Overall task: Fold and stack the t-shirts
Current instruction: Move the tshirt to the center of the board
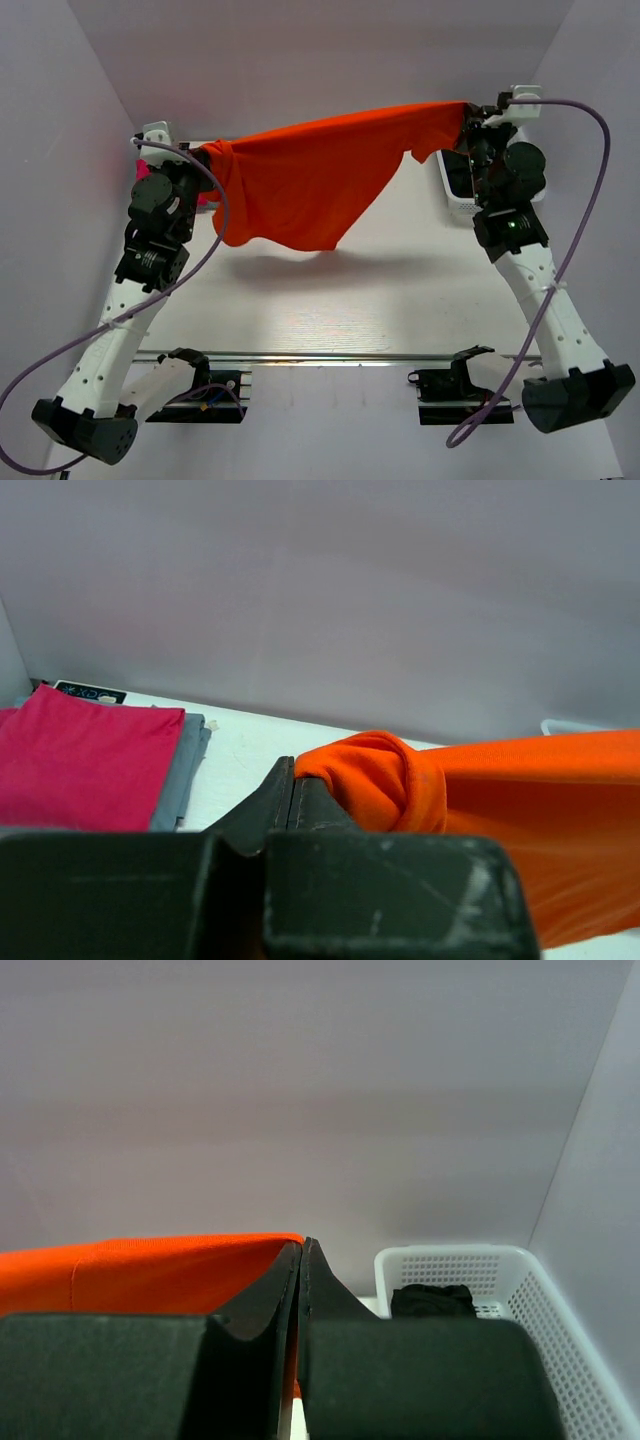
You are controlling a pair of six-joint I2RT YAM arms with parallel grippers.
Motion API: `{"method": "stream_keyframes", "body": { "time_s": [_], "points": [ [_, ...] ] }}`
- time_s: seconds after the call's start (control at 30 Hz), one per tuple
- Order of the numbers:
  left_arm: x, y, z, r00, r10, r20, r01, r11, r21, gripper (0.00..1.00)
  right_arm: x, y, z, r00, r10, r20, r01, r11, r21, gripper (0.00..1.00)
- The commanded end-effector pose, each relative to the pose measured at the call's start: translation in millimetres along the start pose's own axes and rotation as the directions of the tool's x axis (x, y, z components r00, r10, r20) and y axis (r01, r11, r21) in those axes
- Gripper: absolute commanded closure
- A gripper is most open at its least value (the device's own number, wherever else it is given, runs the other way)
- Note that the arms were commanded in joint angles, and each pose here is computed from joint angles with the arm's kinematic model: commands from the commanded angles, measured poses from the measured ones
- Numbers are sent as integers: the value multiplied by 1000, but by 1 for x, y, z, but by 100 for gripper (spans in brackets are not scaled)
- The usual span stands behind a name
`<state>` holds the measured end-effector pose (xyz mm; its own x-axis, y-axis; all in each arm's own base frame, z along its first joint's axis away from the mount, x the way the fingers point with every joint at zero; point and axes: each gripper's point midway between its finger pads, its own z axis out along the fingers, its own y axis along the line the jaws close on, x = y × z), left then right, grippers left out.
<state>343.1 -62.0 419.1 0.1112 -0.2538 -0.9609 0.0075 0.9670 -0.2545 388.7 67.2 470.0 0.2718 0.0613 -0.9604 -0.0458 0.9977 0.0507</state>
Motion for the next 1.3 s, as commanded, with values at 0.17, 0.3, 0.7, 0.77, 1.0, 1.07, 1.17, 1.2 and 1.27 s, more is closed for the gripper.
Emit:
{"method": "stream_keyframes", "body": {
  "time_s": [0.17,0.3,0.7,0.77,1.0,1.07,1.17,1.2,1.27],
  "points": [
    [-61,8,-49,994,12,111,-15,999,28,100,-90,-51,-57,976,-27,218,-11,985,169,100],
    [-83,-7,-77,985,-6,171,-20,989,147,100,-112,-43,-80,964,-23,263,-4,995,101,100],
    [-84,-40,-95,985,-12,170,-51,932,358,100,-122,-23,-126,962,-9,274,27,998,-62,100],
    [-66,-40,-77,993,-34,115,-6,941,337,100,-103,-17,-115,971,19,237,1,996,-84,100],
    [73,-29,22,977,5,-212,36,981,191,100,75,15,-45,972,154,-179,-173,980,-96,100],
    [134,-25,51,941,24,-338,30,988,154,100,109,13,-37,946,214,-243,-228,973,-32,100],
    [223,-15,77,861,58,-505,3,993,119,100,185,13,-17,869,293,-398,-277,956,99,100],
    [242,-10,82,835,53,-547,-2,996,93,100,197,14,-14,855,307,-419,-284,952,116,100],
    [260,-2,100,817,58,-573,-42,998,42,100,246,28,3,796,268,-542,-260,961,94,100]
  ]
}}
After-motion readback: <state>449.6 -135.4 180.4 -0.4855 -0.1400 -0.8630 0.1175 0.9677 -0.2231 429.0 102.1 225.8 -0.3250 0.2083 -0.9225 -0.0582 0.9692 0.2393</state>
